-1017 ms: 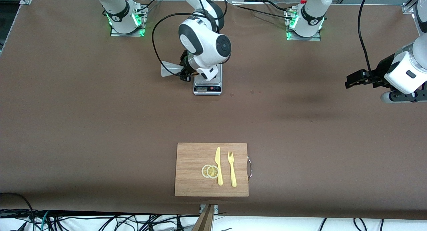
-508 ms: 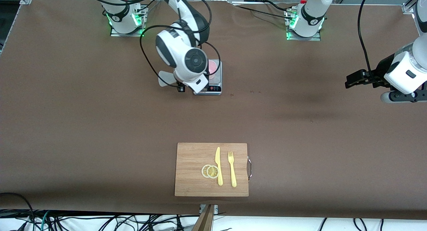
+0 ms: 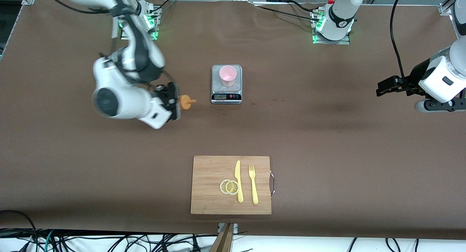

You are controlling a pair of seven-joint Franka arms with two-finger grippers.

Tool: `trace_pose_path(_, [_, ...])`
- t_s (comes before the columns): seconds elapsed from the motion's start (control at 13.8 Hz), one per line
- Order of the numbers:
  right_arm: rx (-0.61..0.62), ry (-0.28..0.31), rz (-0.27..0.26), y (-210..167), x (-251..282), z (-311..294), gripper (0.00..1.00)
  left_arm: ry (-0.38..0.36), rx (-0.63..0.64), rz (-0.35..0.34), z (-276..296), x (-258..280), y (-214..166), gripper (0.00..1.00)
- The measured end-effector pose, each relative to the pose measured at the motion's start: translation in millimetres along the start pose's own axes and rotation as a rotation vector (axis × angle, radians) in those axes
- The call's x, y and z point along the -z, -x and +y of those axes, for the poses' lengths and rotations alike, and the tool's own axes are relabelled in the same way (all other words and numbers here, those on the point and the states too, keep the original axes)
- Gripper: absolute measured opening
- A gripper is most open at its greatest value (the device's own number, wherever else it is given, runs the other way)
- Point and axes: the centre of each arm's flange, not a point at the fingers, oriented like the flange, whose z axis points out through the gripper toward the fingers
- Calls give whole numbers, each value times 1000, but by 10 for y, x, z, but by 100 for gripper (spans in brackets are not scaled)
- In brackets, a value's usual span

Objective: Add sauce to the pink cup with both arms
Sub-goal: 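Bring the bottle back upright and lower it onto the table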

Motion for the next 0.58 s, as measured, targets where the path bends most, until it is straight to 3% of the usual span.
trace_pose_path(0.15, [23,24,184,654,177,107,34,0,-1,0,3,0,0,100])
trace_pose_path(0.29, [57,43,335,1175,133,113,34,0,-1,0,4,0,1,100])
trace_pose_path(0.58, [104,26,557,2123,-348,-153,34,0,-1,0,7,-1,1,100])
